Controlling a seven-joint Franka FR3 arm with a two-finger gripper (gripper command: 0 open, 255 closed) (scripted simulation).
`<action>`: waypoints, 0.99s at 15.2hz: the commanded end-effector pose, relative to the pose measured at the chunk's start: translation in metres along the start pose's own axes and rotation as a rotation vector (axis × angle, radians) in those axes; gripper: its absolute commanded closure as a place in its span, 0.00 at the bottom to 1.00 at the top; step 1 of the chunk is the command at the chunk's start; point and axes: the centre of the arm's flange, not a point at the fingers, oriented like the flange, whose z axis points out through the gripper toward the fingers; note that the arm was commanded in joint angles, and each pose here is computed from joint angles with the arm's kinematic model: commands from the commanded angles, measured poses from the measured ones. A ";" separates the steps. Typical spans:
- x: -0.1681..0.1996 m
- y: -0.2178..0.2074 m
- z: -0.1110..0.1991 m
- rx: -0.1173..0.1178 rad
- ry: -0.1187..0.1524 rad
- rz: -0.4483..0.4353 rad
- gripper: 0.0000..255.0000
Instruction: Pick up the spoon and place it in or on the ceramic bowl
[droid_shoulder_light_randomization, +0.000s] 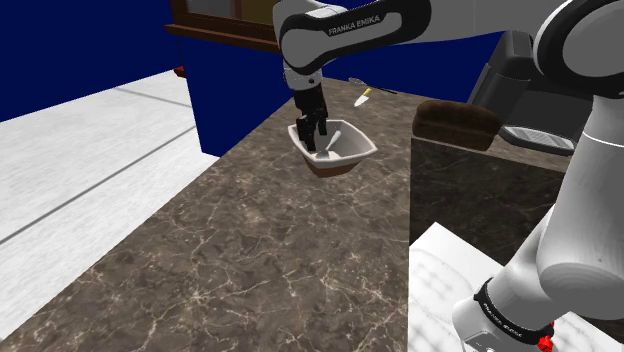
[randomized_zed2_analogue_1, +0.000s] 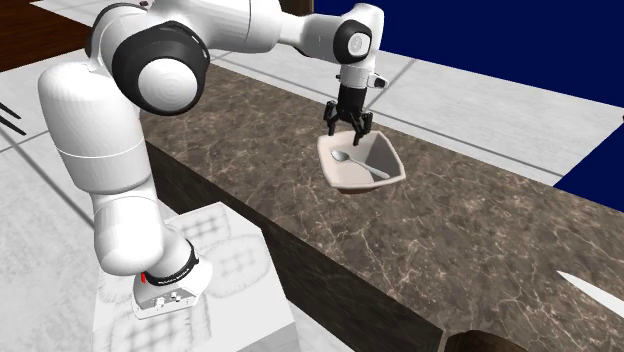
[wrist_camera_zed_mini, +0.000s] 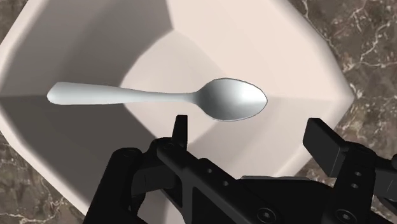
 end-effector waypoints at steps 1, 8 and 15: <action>0.000 0.000 0.000 0.000 0.000 0.000 0.00; 0.000 0.000 -0.050 0.000 0.000 0.000 0.00; 0.000 0.000 -0.050 0.000 0.000 0.000 0.00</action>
